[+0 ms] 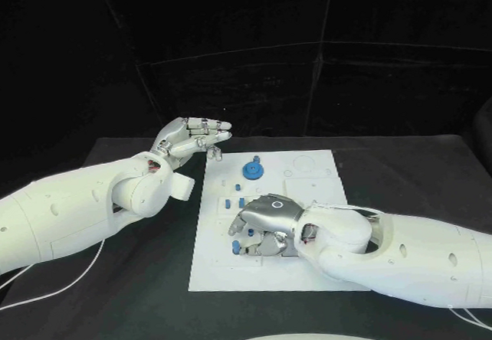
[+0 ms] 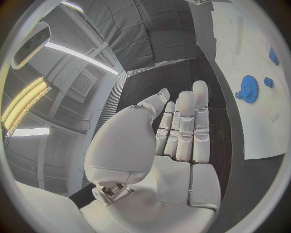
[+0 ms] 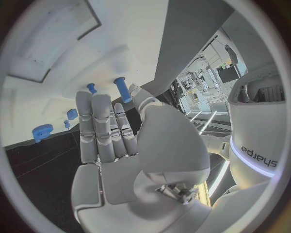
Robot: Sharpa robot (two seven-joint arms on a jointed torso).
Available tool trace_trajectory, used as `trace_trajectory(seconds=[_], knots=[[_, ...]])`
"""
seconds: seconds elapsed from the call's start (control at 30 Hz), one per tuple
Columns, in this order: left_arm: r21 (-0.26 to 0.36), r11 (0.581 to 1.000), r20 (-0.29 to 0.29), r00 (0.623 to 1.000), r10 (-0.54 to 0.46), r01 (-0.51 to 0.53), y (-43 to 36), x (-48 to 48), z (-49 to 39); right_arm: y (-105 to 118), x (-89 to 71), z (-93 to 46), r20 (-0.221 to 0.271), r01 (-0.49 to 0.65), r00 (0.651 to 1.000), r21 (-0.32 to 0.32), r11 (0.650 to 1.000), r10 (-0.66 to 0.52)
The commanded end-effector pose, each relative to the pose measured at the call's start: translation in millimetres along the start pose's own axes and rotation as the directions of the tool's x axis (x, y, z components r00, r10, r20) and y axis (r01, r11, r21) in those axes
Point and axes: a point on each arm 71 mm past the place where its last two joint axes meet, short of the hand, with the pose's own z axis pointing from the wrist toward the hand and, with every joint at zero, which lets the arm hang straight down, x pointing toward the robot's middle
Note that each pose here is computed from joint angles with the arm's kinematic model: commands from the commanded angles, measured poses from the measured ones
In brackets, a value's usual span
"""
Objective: Assemble the parts on the task board
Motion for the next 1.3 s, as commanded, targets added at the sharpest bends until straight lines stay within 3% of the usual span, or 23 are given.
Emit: trace_trajectory(seconds=[0.03,0.17,0.27,0.47,0.6,0.7,0.87,0.97,1.3], knots=[[0.008,1.0,-0.006,1.0,-0.007,0.007,-1.5,-0.4,0.1,0.0,-10.4,-8.1,0.116,-0.047,0.992,-0.02,0.999,0.049],[0.007,1.0,-0.004,1.0,-0.005,0.006,-1.5,-1.6,-0.3,-8.0,-16.0,-26.2,0.138,-0.105,0.985,0.009,0.994,0.103],[0.007,1.0,-0.002,1.0,-0.005,0.005,-1.5,-2.4,-0.8,-20.9,-23.7,-43.6,0.135,-0.169,0.978,0.075,0.983,0.158],[0.006,1.0,0.002,1.0,-0.003,0.003,-1.6,-3.9,-1.9,-61.7,-37.2,-90.9,0.105,-0.297,0.955,0.332,0.895,0.278],[0.005,1.0,0.004,1.0,-0.003,0.003,-2.0,-4.8,-3.3,-83.7,-37.3,-120.7,0.072,-0.296,0.951,0.483,0.824,0.3],[0.005,1.0,0.006,1.0,-0.002,0.002,-2.3,-5.8,-4.5,-94.5,-37.9,-137.1,0.063,-0.271,0.956,0.555,0.786,0.286],[0.004,1.0,0.01,1.0,-0.001,0.001,-2.4,-7.6,-5.5,-102.2,-39.4,-151.2,0.057,-0.234,0.966,0.617,0.752,0.253],[0.004,1.0,0.008,1.0,-0.002,0.002,-2.4,-7.1,-5.4,-104.9,-37.3,-156.5,0.019,-0.193,0.971,0.659,0.727,0.24],[0.003,1.0,0.009,1.0,-0.001,0.001,-2.0,-7.9,-5.3,-104.3,-24.5,-152.4,-0.052,-0.142,0.968,0.691,0.708,0.245]])
